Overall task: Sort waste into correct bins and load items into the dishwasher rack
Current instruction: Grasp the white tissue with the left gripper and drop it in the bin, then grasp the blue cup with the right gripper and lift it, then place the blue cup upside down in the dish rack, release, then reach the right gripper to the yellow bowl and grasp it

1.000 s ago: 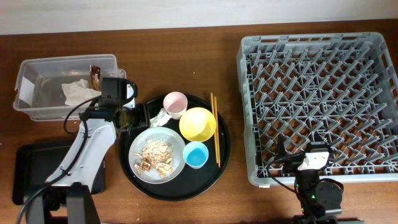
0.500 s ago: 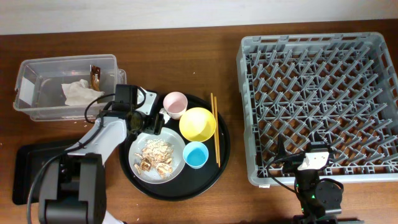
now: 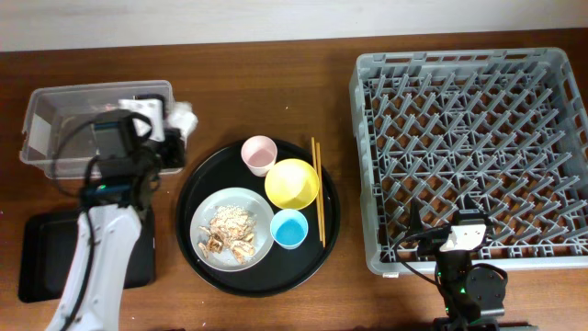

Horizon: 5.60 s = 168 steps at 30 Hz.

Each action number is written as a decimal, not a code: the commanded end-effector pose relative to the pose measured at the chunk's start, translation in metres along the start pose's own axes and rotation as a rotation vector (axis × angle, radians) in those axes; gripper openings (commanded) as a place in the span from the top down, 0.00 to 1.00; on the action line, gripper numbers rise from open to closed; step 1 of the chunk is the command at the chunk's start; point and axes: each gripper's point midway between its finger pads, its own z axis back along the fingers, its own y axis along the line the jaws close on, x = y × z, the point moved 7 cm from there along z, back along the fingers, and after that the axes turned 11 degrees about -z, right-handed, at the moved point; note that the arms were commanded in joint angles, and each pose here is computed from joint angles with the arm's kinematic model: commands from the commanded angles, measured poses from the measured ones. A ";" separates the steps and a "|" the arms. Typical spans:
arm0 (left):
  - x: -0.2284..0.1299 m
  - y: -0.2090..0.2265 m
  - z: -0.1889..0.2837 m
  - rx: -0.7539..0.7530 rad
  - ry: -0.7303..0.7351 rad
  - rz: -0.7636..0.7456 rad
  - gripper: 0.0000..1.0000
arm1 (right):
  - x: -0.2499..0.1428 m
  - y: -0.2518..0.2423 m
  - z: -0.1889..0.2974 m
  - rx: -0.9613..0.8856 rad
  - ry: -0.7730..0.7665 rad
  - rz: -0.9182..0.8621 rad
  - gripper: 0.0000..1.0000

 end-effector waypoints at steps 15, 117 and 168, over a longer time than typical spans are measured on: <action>0.000 0.038 0.092 0.124 -0.083 0.484 0.32 | -0.003 -0.002 0.000 -0.012 0.003 0.007 0.01; -0.018 0.056 0.068 0.394 0.446 0.557 0.01 | 0.057 -0.079 -0.124 0.584 1.061 -1.070 0.96; -0.018 0.056 0.068 0.394 0.446 0.557 0.01 | -0.073 0.280 -0.110 0.385 1.140 0.357 0.17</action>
